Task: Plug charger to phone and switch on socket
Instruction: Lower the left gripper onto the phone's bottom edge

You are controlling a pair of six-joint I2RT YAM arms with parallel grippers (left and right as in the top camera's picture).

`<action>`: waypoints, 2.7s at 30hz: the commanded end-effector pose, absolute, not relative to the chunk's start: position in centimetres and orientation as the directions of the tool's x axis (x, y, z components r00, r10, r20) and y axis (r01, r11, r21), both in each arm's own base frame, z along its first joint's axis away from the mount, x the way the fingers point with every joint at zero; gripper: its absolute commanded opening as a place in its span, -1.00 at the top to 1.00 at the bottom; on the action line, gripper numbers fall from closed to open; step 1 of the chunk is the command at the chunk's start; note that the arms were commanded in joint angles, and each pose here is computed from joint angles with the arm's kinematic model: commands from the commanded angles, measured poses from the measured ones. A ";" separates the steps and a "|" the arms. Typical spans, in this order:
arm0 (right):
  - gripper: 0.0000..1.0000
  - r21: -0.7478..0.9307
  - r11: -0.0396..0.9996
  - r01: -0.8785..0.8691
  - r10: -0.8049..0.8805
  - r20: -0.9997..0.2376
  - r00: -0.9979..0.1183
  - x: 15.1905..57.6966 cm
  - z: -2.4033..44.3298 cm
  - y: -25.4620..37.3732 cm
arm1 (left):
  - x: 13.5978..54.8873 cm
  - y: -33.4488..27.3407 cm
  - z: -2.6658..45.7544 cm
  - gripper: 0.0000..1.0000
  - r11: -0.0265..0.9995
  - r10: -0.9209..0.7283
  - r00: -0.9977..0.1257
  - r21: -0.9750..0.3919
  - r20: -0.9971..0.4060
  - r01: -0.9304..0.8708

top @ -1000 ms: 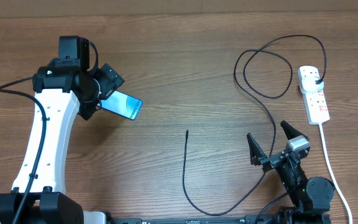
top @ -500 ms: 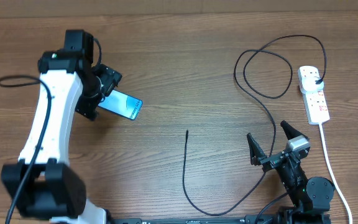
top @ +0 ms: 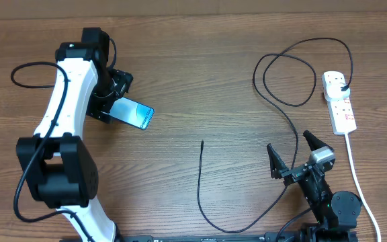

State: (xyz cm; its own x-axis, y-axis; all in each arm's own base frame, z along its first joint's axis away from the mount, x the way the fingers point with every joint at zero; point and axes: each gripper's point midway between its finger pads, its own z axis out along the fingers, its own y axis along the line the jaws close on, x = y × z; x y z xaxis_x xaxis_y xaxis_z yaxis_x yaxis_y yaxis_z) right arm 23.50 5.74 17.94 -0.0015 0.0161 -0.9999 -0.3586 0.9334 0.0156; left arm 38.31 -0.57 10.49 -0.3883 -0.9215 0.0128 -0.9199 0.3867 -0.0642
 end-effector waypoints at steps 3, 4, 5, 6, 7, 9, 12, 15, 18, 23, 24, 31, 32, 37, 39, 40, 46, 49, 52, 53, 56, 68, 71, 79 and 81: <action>-1.00 0.015 0.934 -0.357 0.016 -1.000 -0.001 23.5 17.7 5.8 | 39.9 -0.1 8.6 -1.00 0.358 -0.934 -0.358 -0.054 -0.004 -0.932; -1.00 0.015 0.934 -0.357 0.016 -1.000 -0.001 23.5 17.7 5.8 | 40.1 -0.1 8.3 -1.00 0.357 -0.934 -0.358 -0.055 -0.001 -0.932; -1.00 0.015 0.934 -0.357 0.016 -1.000 -0.001 23.5 17.7 5.8 | 40.3 -0.1 8.0 -0.99 0.358 -0.934 -0.358 -0.056 -0.002 -0.932; -1.00 0.015 0.934 -0.357 0.016 -1.000 -0.001 23.5 17.7 5.8 | 40.4 -0.1 7.8 -1.00 0.358 -0.934 -0.358 -0.055 -0.001 -0.932; -1.00 0.015 0.934 -0.357 0.016 -1.000 -0.001 23.5 17.7 5.8 | 40.5 -0.1 7.6 -1.00 0.358 -0.933 -0.359 -0.054 -0.001 -0.932; -1.00 0.015 0.934 -0.357 0.016 -1.000 -0.001 23.5 17.7 5.8 | 40.6 -0.1 7.3 -1.00 0.358 -0.934 -0.358 -0.054 -0.001 -0.932; -1.00 0.015 0.934 -0.357 0.016 -1.000 -0.001 23.5 17.7 5.8 | 40.7 -0.1 7.1 -0.99 0.358 -0.934 -0.358 -0.056 -0.002 -0.932; -1.00 0.015 0.934 -0.357 0.016 -1.000 -0.001 23.5 17.7 5.8 | 40.9 -0.1 7.1 -0.99 0.357 -0.934 -0.358 -0.063 -0.005 -0.932; -1.00 0.015 0.934 -0.357 0.016 -1.000 -0.001 23.5 17.7 5.8 | 41.0 -0.5 6.5 -1.00 0.363 -0.932 -0.364 -0.069 -0.007 -0.929; -0.99 0.015 0.934 -0.357 0.016 -1.000 -0.001 23.5 17.7 5.8 | 40.7 -1.2 5.5 -1.00 0.364 -0.931 -0.365 -0.067 -0.003 -0.929; -1.00 0.015 0.934 -0.357 0.016 -1.000 -0.001 23.5 17.7 5.8 | 40.7 -1.3 5.4 -1.00 0.367 -0.930 -0.367 -0.067 -0.004 -0.928; -1.00 0.015 0.934 -0.357 0.016 -1.000 -0.001 23.5 17.7 5.8 | 40.1 -1.9 4.7 -0.99 0.376 -0.926 -0.377 -0.052 0.009 -0.925; -1.00 0.015 0.934 -0.357 0.016 -1.000 -0.001 23.5 17.7 5.8 | 40.0 -1.9 4.5 -1.00 0.376 -0.926 -0.376 -0.048 0.011 -0.926; -1.00 0.015 0.934 -0.357 0.016 -1.000 -0.001 23.5 17.7 5.8 | 39.3 -1.8 3.6 -0.99 0.343 -0.939 -0.343 -0.032 0.018 -0.939; -1.00 0.015 0.934 -0.357 0.016 -1.000 -0.001 23.5 17.7 5.8 | 39.3 -1.7 3.4 -1.00 0.342 -0.939 -0.343 -0.030 0.018 -0.939; -1.00 0.015 0.934 -0.357 0.016 -1.000 -0.001 23.5 17.7 5.8 | 39.2 -1.7 3.4 -1.00 0.342 -0.939 -0.343 -0.028 0.019 -0.939; -1.00 0.016 0.934 -0.357 0.016 -1.000 -0.001 23.5 17.7 5.8 | 39.0 -1.7 3.1 -0.99 0.330 -0.944 -0.330 -0.021 0.020 -0.944; -1.00 0.015 0.934 -0.357 0.016 -1.000 -0.001 23.5 17.7 5.8 | 38.9 -1.7 2.9 -1.00 0.306 -0.952 -0.307 -0.014 0.023 -0.952; -1.00 0.015 0.934 -0.357 0.016 -1.000 -0.001 23.5 17.7 5.8 | 38.8 -1.7 2.3 -1.00 0.296 -0.955 -0.296 0.000 0.027 -0.955; -1.00 0.015 0.934 -0.357 0.016 -1.000 -0.001 23.5 17.7 5.8 | 38.7 -1.8 2.0 -1.00 0.293 -0.956 -0.293 0.005 0.034 -0.956; -1.00 0.015 0.934 -0.357 0.016 -1.000 -0.001 23.5 17.7 5.8 | 38.4 -2.2 1.0 -0.99 0.293 -0.955 -0.291 0.026 0.063 -0.956; -1.00 0.015 0.934 -0.357 0.016 -1.000 -0.001 23.5 17.7 5.8 | 38.9 -2.0 0.3 -1.00 0.292 -0.955 -0.291 0.020 0.055 -0.956; -1.00 0.015 0.934 -0.357 0.016 -1.000 -0.001 23.5 17.7 5.8 | 39.3 -1.6 0.3 -0.99 0.294 -0.955 -0.293 0.008 0.041 -0.956; -1.00 0.015 0.934 -0.357 0.016 -1.000 -0.001 23.5 17.7 5.8 | 39.5 -0.2 0.3 -0.99 0.301 -0.953 -0.301 -0.001 0.043 -0.954; -1.00 0.015 0.934 -0.357 0.016 -1.000 -0.001 23.5 17.7 5.8 | 39.5 0.0 0.3 -0.99 0.325 -0.945 -0.324 -0.002 0.043 -0.946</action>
